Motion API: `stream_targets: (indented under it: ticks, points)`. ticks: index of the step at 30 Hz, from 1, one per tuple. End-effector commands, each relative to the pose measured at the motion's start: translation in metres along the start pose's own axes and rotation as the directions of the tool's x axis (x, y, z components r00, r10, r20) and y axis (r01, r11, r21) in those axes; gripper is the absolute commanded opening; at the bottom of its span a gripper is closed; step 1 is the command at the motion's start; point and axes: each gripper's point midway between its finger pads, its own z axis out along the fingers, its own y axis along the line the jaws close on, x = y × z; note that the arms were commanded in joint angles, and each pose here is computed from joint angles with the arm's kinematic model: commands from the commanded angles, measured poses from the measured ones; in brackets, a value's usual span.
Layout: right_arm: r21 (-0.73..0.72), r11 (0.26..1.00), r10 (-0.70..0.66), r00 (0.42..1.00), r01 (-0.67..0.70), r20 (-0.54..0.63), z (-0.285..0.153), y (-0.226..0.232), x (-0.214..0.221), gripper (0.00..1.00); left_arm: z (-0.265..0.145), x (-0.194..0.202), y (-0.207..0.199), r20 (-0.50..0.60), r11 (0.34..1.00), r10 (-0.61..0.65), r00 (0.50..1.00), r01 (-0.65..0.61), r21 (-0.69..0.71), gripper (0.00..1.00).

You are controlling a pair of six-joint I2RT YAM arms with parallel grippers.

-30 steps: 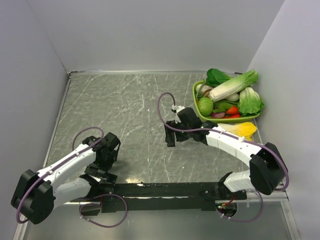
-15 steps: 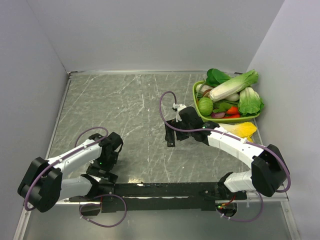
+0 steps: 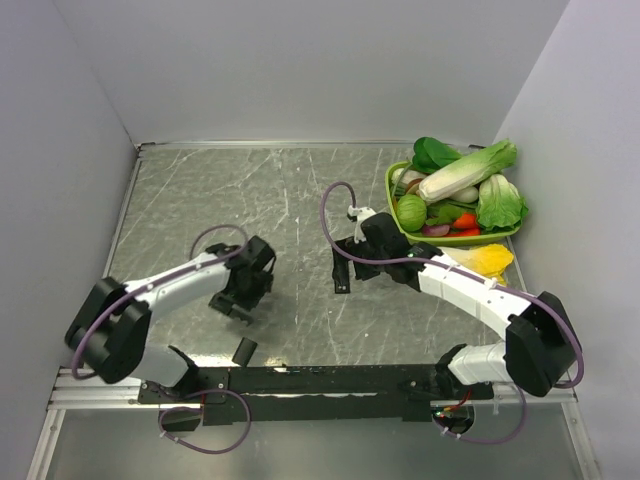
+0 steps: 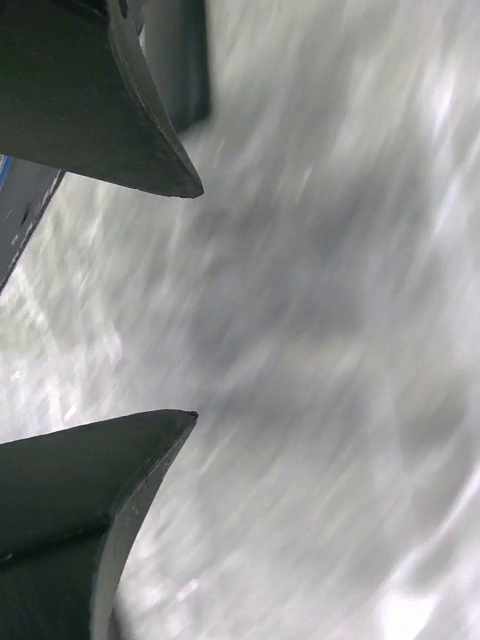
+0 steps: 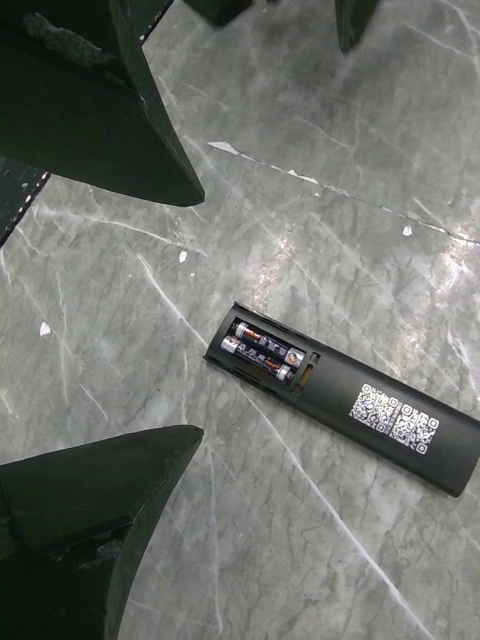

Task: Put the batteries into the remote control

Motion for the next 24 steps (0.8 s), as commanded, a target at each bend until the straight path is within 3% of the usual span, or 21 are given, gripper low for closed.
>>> stream_targets:
  ticks: [1,7,12,14,18,20,22,23,24]
  points:
    - [-0.009,1.0,-0.023,0.996,0.024,0.081,-0.016,0.002,-0.02,0.97,-0.029,0.022,-0.052,0.02,0.98,0.149,0.989,-0.15,0.13,0.9]
    - [-0.145,0.978,-0.137,0.984,0.153,0.115,-0.024,0.026,-0.022,0.97,-0.058,0.011,-0.059,0.084,0.963,0.159,0.984,-0.173,0.205,0.94]
    - [-0.275,0.893,-0.338,0.934,0.357,0.114,-0.022,0.06,-0.009,0.96,-0.075,-0.032,-0.053,0.189,0.945,0.117,0.975,-0.168,0.28,0.99]
    - [-0.334,0.827,-0.437,0.891,0.453,0.124,-0.02,0.084,0.001,0.96,-0.092,-0.05,-0.052,0.218,0.93,0.097,0.971,-0.166,0.327,0.99]
    - [-0.427,0.672,-0.609,0.779,0.606,0.148,-0.007,0.117,0.018,0.96,-0.135,-0.1,-0.049,0.381,0.89,0.055,0.923,-0.218,0.4,0.99]
    - [-0.494,0.56,-0.662,0.718,0.665,0.216,-0.01,0.142,0.022,0.95,-0.172,-0.123,-0.048,0.468,0.855,-0.005,0.884,-0.239,0.46,0.99]
    - [-0.545,0.4,-0.728,0.617,0.737,0.301,-0.008,0.159,0.033,0.94,-0.201,-0.144,-0.041,0.55,0.836,-0.04,0.834,-0.274,0.476,1.0]
    - [-0.546,0.296,-0.761,0.539,0.784,0.36,-0.011,0.17,0.035,0.94,-0.22,-0.151,-0.039,0.575,0.822,-0.054,0.816,-0.291,0.49,1.0]
    - [-0.569,0.245,-0.776,0.511,0.785,0.37,-0.005,0.176,0.043,0.92,-0.236,-0.158,-0.035,0.593,0.804,-0.081,0.801,-0.299,0.513,0.99]
